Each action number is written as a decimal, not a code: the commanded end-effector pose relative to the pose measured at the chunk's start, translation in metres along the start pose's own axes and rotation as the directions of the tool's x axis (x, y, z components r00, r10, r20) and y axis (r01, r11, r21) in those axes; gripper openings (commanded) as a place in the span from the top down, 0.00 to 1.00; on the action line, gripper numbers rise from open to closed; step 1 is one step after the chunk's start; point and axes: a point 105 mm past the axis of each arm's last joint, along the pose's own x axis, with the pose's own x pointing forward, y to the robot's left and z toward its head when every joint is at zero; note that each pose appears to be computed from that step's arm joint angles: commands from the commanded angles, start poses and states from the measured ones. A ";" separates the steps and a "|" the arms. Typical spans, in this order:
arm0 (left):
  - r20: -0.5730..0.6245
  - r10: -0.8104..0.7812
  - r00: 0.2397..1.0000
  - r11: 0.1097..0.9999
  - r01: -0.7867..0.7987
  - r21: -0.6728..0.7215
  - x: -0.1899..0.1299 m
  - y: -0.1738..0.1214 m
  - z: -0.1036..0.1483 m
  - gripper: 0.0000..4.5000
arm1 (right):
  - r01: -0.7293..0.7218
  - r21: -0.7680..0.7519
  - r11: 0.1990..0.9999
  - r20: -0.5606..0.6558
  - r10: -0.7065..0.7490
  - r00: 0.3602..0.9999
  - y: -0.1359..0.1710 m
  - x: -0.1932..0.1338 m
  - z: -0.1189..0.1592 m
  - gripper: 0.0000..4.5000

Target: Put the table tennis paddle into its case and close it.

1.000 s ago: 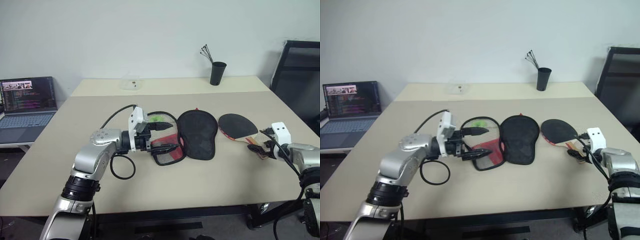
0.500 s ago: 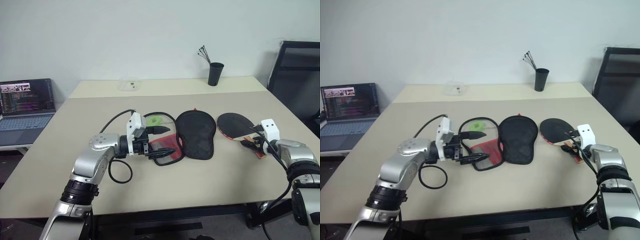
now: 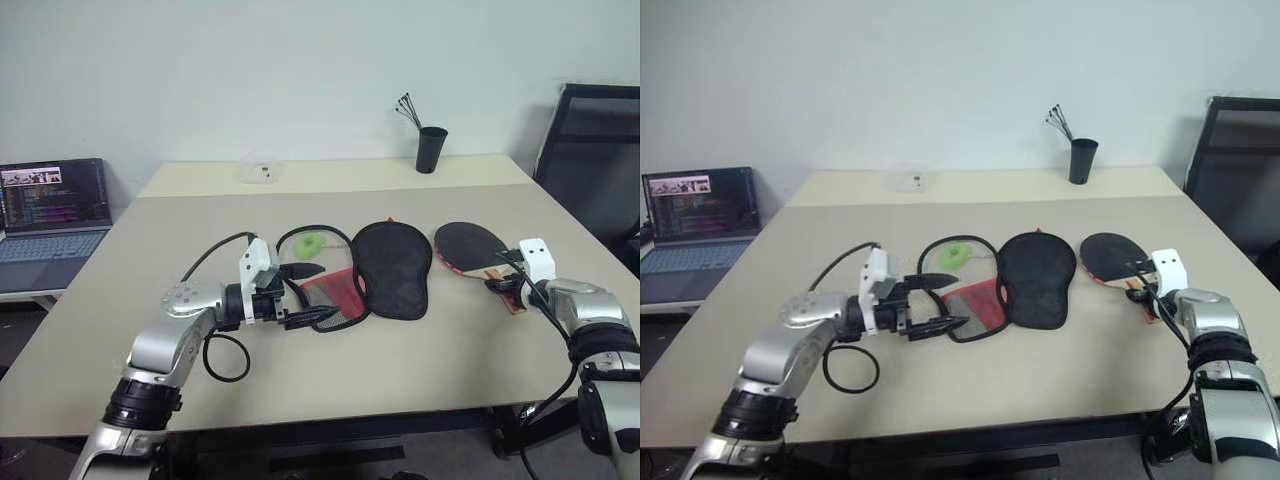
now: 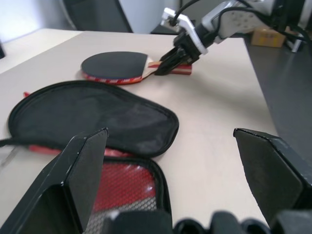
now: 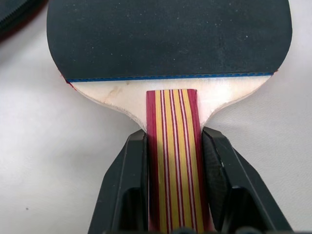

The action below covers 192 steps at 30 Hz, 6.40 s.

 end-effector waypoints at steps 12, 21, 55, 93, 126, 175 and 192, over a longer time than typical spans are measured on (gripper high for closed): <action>0.060 0.092 0.994 0.995 -0.094 0.032 -0.017 0.005 0.025 0.00 | -0.275 0.102 0.956 0.226 0.247 0.942 0.149 -0.038 0.064 0.75; 0.050 0.117 0.992 0.992 -0.119 0.037 -0.020 0.006 0.025 0.00 | -0.260 0.184 0.948 0.200 0.223 0.954 0.188 -0.013 0.053 0.75; 0.049 0.128 0.991 0.991 -0.129 0.028 -0.018 0.001 0.023 0.00 | -0.096 0.200 0.975 0.161 0.064 0.985 0.189 0.017 0.041 0.02; -0.310 0.387 0.868 0.916 -0.401 0.019 -0.028 0.089 -0.088 1.00 | -0.488 -0.527 0.696 0.184 0.653 0.734 0.174 -0.122 0.076 0.00; 0.070 0.051 0.996 0.977 -0.064 0.204 0.176 0.051 0.064 1.00 | -0.218 -0.357 0.908 0.241 0.316 0.918 0.078 -0.152 0.072 0.00; 0.039 0.157 0.987 0.987 -0.158 0.023 -0.026 0.034 0.044 1.00 | -0.388 -0.050 0.920 0.011 0.389 0.921 0.132 0.042 0.014 0.21; -0.015 0.085 0.996 0.993 -0.086 -0.085 -0.053 0.008 0.018 1.00 | -0.576 -0.083 0.813 0.028 0.580 0.814 0.203 0.031 0.030 0.99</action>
